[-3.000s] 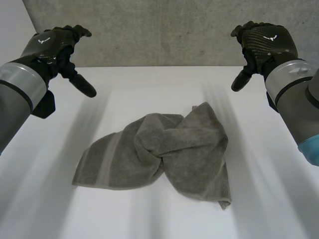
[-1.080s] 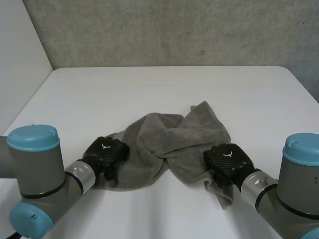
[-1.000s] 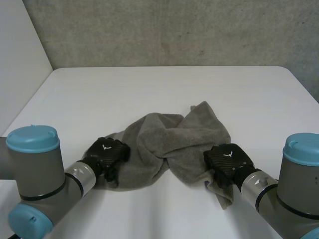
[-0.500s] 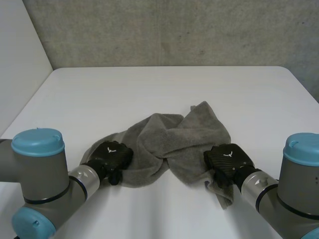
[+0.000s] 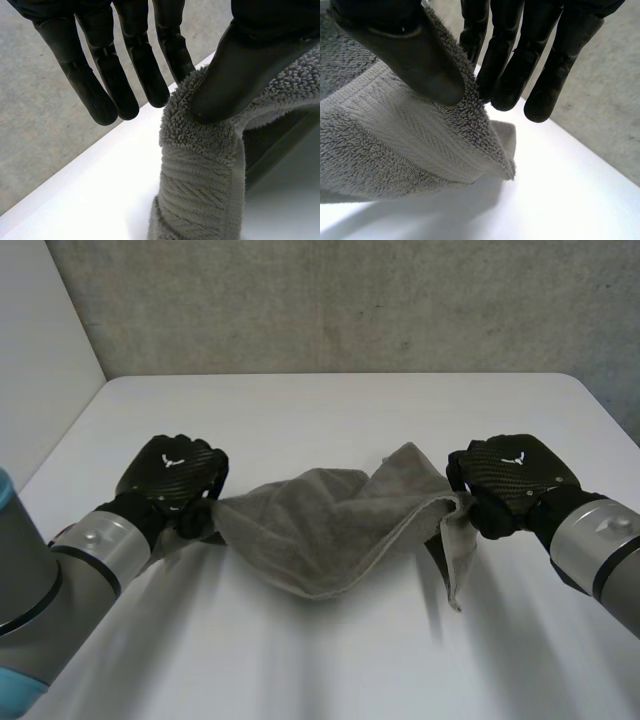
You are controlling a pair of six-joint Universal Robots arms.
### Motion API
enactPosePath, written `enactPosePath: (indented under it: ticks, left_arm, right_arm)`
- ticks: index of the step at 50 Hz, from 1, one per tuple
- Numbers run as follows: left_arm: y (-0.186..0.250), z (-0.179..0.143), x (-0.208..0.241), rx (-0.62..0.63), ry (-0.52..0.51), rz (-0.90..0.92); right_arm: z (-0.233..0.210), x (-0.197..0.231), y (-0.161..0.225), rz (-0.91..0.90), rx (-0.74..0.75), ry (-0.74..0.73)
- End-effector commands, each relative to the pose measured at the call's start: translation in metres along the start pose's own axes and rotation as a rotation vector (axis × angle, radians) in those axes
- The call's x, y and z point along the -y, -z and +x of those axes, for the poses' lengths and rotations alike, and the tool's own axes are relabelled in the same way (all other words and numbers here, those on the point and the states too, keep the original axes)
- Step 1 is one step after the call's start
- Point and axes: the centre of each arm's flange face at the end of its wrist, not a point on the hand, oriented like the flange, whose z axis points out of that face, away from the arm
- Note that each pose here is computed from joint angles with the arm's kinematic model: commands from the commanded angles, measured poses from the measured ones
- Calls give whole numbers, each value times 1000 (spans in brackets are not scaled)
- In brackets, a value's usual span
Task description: Fold the towel.
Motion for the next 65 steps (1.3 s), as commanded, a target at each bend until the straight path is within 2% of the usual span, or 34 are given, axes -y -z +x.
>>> enactPosePath:
  ticks: [1,7,10,17,26,33,40,44,56,65]
  left_arm:
    - [-15,-3,-19,16,5,-2]
    - [-59,7,-50,-2,-7,-9]
    - [-68,7,-55,-2,-4,-15]
    - [-97,-11,-49,110,-4,12]
    - [-89,-11,-52,127,-4,-16]
    - [-55,-7,-61,116,1,-84]
    - [-33,-17,-73,142,19,-143]
    - [-23,-8,-83,100,27,-176]
    - [-30,1,-98,74,30,-206]
    - [-54,-8,-89,111,13,-117]
  right_arm:
    - [-2,-11,-8,-55,56,15]
    - [-2,-40,-50,-106,61,4]
    - [0,-45,-57,-113,48,-1]
    - [24,-51,-81,-87,-160,-19]
    - [22,-59,-80,-99,-175,-35]
    - [17,-74,-82,-143,-161,-32]
    - [15,-77,-85,-154,-154,-31]
    - [13,-78,-86,-156,-149,-29]
    - [12,-80,-85,-163,-146,-29]
    - [12,-80,-83,-166,-143,-32]
